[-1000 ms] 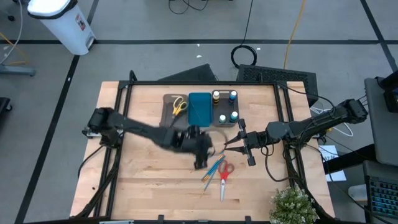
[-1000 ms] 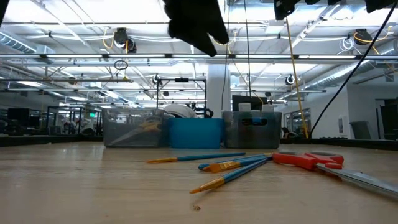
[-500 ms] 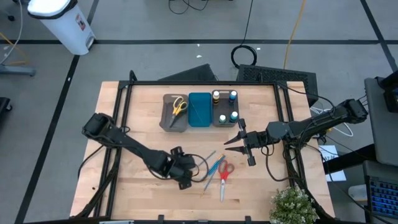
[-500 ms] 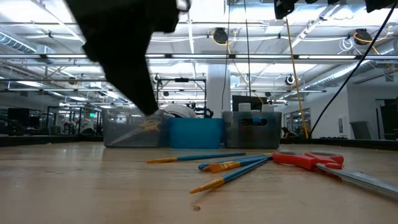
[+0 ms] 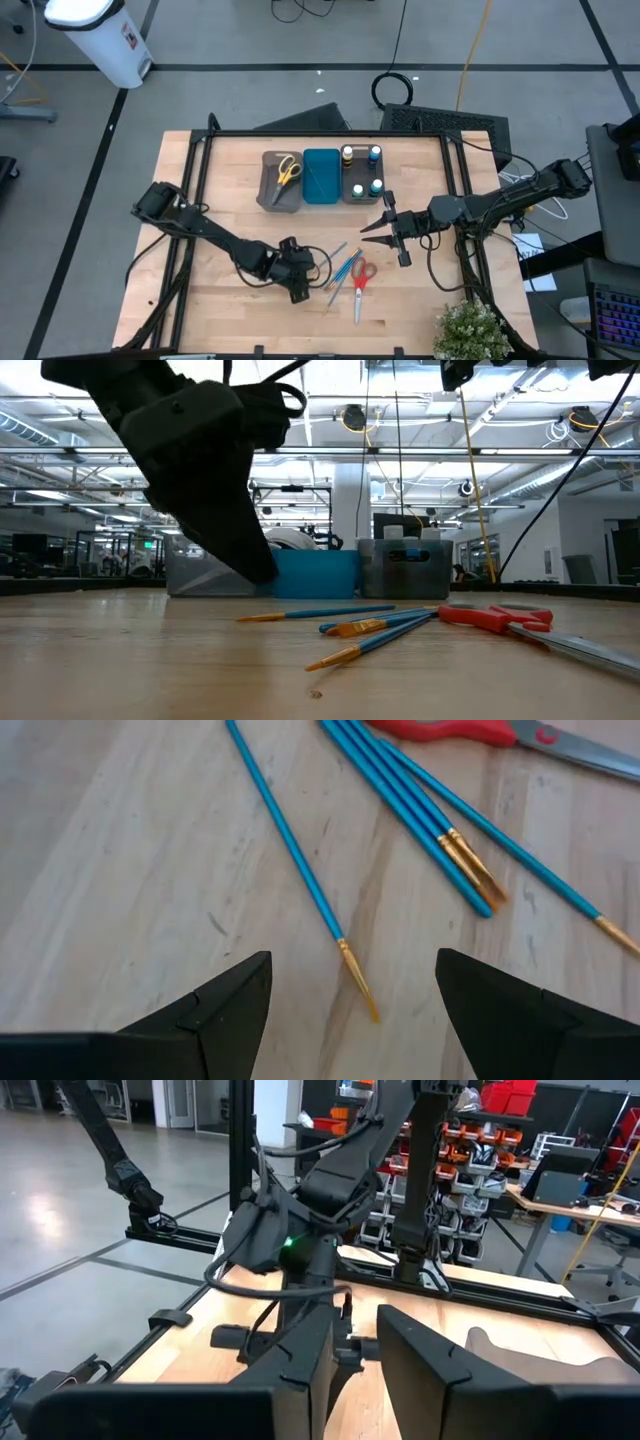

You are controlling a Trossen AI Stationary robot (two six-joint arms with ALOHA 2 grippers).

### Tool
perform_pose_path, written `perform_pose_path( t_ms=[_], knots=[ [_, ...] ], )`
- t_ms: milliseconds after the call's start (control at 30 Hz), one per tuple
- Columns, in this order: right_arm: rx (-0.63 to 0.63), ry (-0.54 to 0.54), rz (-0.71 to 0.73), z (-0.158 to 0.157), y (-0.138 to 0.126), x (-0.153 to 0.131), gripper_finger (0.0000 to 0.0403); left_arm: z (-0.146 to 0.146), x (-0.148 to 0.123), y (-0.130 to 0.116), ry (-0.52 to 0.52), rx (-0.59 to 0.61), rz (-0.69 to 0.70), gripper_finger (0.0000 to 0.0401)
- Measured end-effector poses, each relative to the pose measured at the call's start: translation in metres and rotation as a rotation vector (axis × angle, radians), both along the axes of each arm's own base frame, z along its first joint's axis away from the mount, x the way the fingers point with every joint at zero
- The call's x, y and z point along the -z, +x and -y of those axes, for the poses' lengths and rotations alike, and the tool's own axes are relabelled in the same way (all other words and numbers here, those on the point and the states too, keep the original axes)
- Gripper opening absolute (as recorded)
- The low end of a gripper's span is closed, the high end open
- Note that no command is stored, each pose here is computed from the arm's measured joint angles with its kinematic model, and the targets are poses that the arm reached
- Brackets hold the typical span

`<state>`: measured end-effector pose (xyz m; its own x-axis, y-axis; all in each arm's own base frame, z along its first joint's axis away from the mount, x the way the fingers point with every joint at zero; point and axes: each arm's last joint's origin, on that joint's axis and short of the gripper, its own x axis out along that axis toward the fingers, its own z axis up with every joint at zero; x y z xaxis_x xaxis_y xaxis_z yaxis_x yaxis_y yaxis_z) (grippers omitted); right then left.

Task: Pick & Place Paint Supplies
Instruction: Put the blue paint brush into the blue bin

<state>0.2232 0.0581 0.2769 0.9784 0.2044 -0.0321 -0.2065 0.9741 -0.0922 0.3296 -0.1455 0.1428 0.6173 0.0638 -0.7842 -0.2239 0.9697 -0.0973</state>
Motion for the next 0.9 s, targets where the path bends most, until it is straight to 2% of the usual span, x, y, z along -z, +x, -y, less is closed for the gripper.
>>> perform_pose_path(
  t_ms=[167,333,500,633,900],
  knots=[
    [0.000,-0.001,-0.003,0.000,0.000,0.000,0.0073,0.003,0.021,0.005,0.033,0.050,-0.027,0.0285],
    [0.000,-0.001,-0.004,0.000,0.000,0.000,0.0073,0.001,0.039,0.007,0.058,0.026,-0.069,0.0285],
    [0.000,-0.001,-0.001,0.000,0.000,0.000,0.0073,-0.002,0.042,0.001,0.080,0.000,-0.135,0.0278],
    [0.000,0.000,0.002,0.000,0.000,0.000,0.0073,-0.003,0.042,-0.001,0.074,-0.013,-0.158,0.0232],
    [0.001,0.000,0.000,0.000,0.000,0.000,0.0073,-0.004,0.043,-0.001,0.064,-0.036,-0.163,0.0092]
  ],
)
